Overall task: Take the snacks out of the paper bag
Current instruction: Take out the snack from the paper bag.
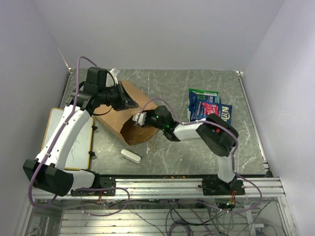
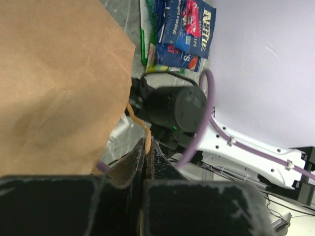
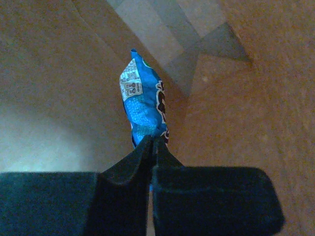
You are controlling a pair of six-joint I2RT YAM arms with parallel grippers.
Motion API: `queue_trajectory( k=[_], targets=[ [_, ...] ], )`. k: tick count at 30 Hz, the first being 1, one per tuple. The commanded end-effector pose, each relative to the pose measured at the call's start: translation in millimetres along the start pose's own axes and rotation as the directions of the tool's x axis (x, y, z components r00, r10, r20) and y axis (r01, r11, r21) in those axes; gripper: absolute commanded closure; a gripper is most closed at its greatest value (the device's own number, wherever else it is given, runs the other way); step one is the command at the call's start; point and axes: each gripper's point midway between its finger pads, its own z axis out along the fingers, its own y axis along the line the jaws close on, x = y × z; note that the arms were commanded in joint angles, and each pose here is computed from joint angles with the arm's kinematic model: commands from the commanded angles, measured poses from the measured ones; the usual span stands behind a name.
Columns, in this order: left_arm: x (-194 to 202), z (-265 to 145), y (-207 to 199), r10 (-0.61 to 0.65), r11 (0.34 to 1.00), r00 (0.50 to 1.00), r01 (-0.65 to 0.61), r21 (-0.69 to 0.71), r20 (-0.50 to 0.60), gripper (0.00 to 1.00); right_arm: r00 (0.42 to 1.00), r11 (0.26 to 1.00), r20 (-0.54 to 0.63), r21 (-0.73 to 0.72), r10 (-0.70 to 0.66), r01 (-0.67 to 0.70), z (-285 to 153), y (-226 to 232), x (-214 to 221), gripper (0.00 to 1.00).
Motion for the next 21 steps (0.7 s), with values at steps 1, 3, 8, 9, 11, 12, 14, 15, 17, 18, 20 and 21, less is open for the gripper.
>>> queue_trajectory(
  k=[1,3,8,9,11,12,14,15,17,18,20,21],
  targets=[
    [-15,-3,-24,0.024,0.995,0.998,-0.029,0.1,0.057,0.93,0.995,0.996,0.043,0.014,0.088,-0.089,-34,-2,-20,1.0],
    [-22,-1,-29,0.037,0.993,0.997,-0.045,0.112,0.067,0.93,0.989,0.991,0.065,-0.016,0.131,-0.13,-55,6,-29,1.0],
    [-40,6,-37,0.09,0.988,0.992,-0.1,0.116,0.086,0.93,0.973,0.972,0.032,-0.06,0.229,-0.226,-102,14,-39,1.0],
    [-42,8,-38,0.093,0.987,0.992,-0.103,0.123,0.084,0.93,0.968,0.967,0.006,-0.045,0.251,-0.251,-109,9,-39,1.0],
    [-46,13,-42,0.093,0.984,0.992,-0.104,0.142,0.083,0.93,0.956,0.957,-0.052,0.003,0.289,-0.29,-124,-4,-39,1.0],
    [-49,15,-44,0.092,0.983,0.992,-0.104,0.15,0.084,0.93,0.953,0.956,-0.08,0.013,0.293,-0.293,-132,-8,-38,1.0],
    [-54,18,-48,0.091,0.981,0.991,-0.106,0.163,0.093,0.93,0.961,0.965,-0.086,0.041,0.263,-0.26,-156,-22,-47,1.0],
    [-57,20,-50,0.089,0.979,0.991,-0.105,0.172,0.097,0.93,0.965,0.969,-0.087,0.058,0.246,-0.241,-166,-28,-50,1.0],
    [-62,24,-56,0.086,0.976,0.991,-0.105,0.192,0.103,0.93,0.974,0.972,-0.079,0.118,0.213,-0.203,-189,-44,-57,1.0],
    [-66,27,-60,0.086,0.974,0.991,-0.106,0.2,0.105,0.93,0.978,0.969,-0.067,0.162,0.199,-0.187,-201,-55,-62,1.0],
    [-73,30,-69,0.085,0.969,0.99,-0.109,0.222,0.116,0.93,0.98,0.947,-0.059,0.274,0.191,-0.168,-224,-79,-67,1.0],
    [-78,31,-77,0.085,0.963,0.988,-0.114,0.243,0.126,0.93,0.977,0.927,-0.062,0.334,0.203,-0.171,-235,-92,-68,1.0]
  ],
)
